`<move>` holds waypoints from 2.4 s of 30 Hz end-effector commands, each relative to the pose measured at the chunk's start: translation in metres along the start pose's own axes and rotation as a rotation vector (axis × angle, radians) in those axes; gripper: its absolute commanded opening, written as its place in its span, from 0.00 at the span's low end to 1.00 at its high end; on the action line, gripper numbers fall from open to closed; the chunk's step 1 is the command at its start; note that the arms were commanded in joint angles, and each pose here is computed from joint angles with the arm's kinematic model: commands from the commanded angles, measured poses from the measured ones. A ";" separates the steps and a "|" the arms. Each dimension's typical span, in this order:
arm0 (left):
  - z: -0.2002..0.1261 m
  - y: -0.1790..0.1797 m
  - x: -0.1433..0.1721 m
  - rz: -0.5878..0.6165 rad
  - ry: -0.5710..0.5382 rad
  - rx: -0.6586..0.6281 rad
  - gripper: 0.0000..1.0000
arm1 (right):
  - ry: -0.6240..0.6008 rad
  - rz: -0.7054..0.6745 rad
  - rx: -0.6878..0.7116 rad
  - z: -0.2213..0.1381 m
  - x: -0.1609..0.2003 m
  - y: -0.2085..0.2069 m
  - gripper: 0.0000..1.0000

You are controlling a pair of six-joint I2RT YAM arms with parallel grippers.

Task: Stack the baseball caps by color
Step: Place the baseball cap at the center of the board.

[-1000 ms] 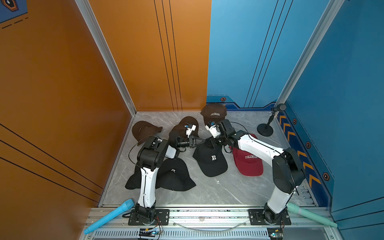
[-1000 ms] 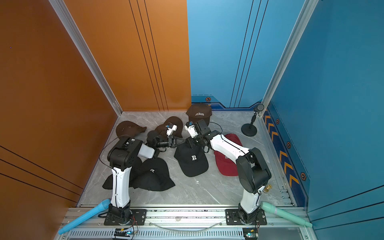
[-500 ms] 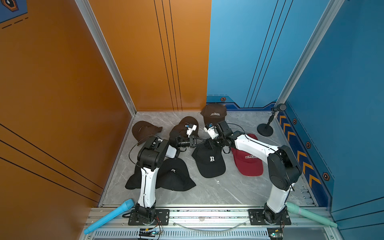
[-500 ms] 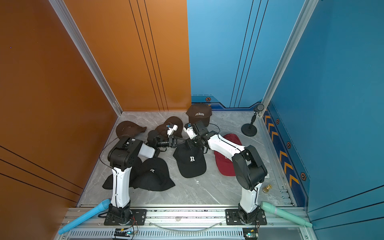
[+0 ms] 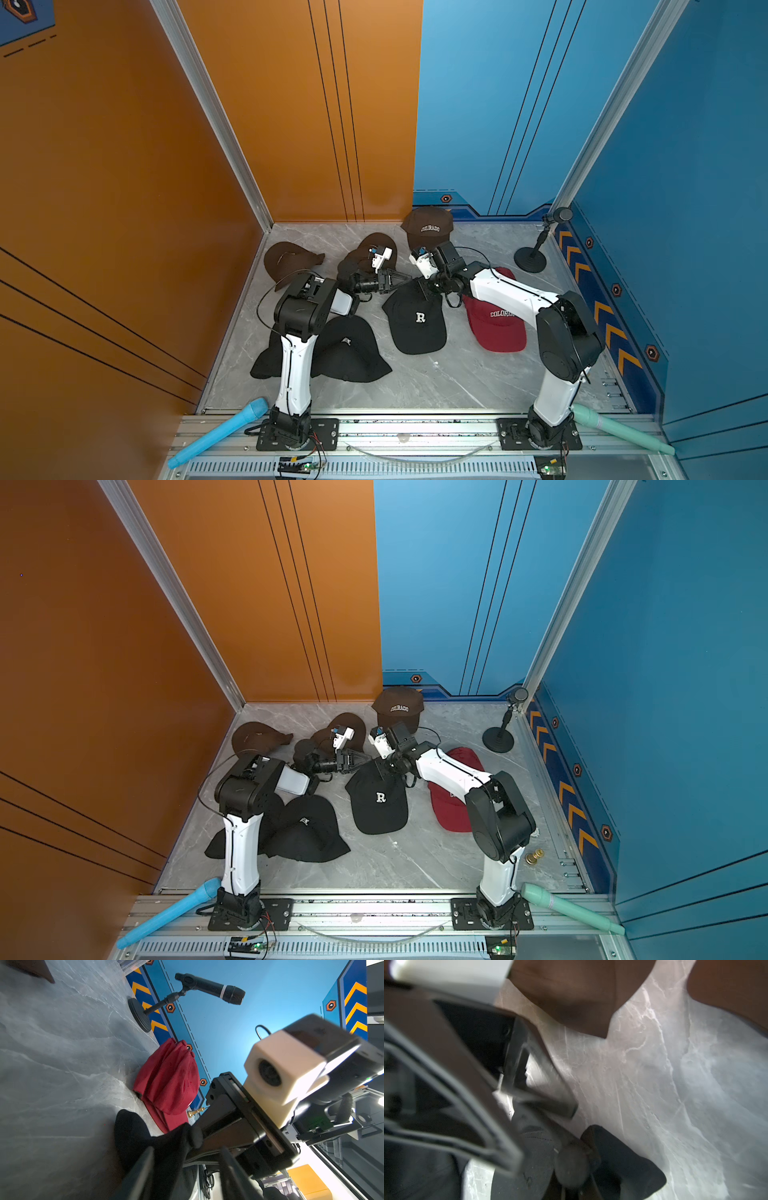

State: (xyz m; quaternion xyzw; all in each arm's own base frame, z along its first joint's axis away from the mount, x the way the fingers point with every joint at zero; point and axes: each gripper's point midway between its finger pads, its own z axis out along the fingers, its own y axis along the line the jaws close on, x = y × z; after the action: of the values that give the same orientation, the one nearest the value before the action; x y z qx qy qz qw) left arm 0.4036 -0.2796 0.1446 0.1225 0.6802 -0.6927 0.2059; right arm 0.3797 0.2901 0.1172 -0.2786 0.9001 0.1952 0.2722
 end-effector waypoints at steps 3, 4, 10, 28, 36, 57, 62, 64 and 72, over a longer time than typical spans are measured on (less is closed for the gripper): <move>-0.026 0.022 -0.061 0.054 -0.131 -0.165 0.98 | -0.013 -0.006 0.070 -0.035 -0.006 -0.007 0.00; -0.029 0.030 -0.069 0.068 -0.134 -0.242 0.98 | -0.009 -0.002 0.077 -0.040 -0.004 -0.008 0.00; -0.059 0.037 -0.107 0.184 -0.116 -0.720 0.98 | 0.023 0.036 0.118 -0.063 0.003 -0.013 0.00; -0.185 -0.041 0.012 0.390 -0.226 -1.330 0.98 | 0.085 0.171 0.106 -0.013 0.022 -0.045 0.00; -0.186 -0.034 0.053 0.335 -0.180 -1.312 0.98 | 0.032 0.188 0.087 0.004 0.011 -0.055 0.00; -0.180 -0.041 0.055 0.354 -0.157 -1.293 0.98 | 0.122 0.042 0.134 0.010 -0.007 -0.067 0.00; -0.181 -0.044 0.055 0.350 -0.153 -1.301 0.98 | 0.129 0.041 0.133 0.011 -0.005 -0.068 0.15; -0.185 -0.050 0.055 0.346 -0.155 -1.327 0.98 | 0.123 0.040 0.134 0.009 -0.007 -0.067 0.25; -0.219 -0.113 0.066 0.308 -0.318 -1.453 0.98 | 0.044 0.032 0.127 -0.027 -0.028 -0.062 1.00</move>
State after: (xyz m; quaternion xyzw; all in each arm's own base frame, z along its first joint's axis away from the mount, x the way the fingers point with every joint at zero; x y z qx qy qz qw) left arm 0.2903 -0.0902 0.1936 -0.0065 0.9037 -0.0731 0.4219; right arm 0.4273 0.2474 0.1078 -0.2544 0.9271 0.1345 0.2403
